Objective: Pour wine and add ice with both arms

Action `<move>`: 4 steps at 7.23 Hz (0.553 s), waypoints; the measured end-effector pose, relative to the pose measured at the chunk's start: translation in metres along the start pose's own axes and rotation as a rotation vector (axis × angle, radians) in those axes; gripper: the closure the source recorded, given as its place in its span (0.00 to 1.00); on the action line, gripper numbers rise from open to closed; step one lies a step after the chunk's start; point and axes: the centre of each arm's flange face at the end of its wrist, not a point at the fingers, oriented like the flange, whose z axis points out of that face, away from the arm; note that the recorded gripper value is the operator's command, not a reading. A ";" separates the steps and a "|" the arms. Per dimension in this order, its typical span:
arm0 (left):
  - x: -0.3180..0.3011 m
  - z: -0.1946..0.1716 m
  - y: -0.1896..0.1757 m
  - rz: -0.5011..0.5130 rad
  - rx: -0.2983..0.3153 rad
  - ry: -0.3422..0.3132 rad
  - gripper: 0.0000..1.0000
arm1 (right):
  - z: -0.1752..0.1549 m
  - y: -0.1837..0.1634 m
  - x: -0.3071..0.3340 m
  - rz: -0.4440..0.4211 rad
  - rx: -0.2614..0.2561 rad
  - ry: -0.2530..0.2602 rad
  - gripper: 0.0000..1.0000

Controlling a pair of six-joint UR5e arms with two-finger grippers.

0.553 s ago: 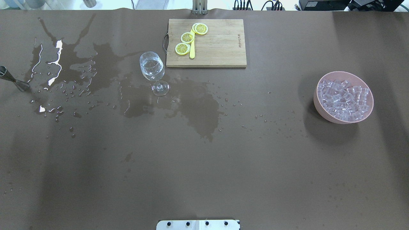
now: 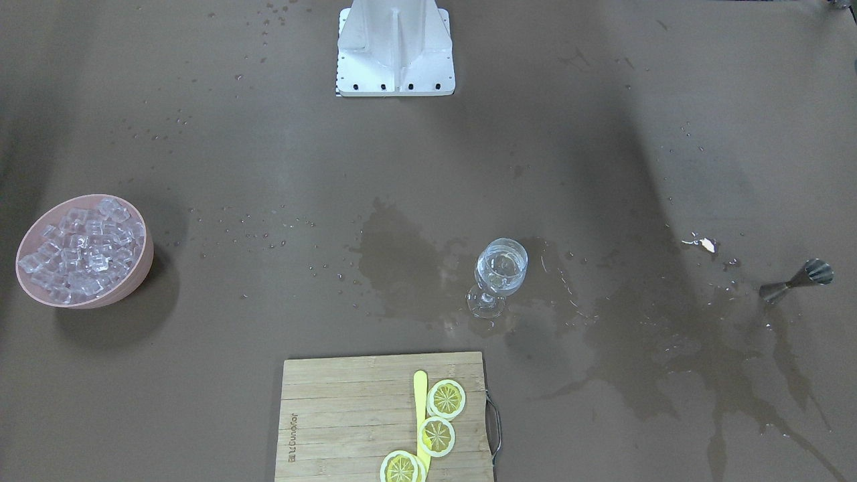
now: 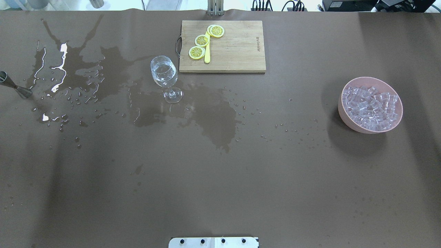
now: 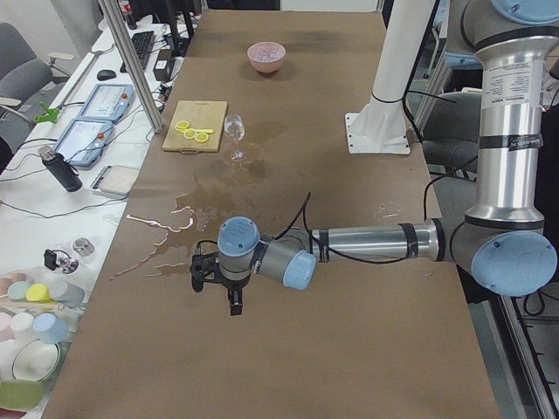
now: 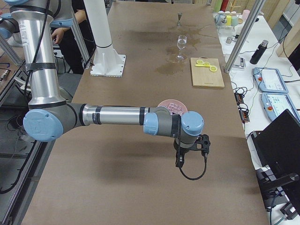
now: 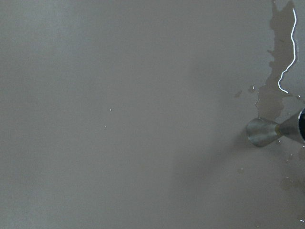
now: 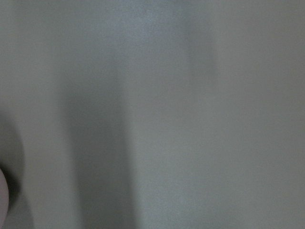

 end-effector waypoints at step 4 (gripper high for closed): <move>0.036 -0.024 -0.017 0.125 0.063 0.018 0.01 | -0.013 0.000 -0.042 0.019 0.010 -0.078 0.00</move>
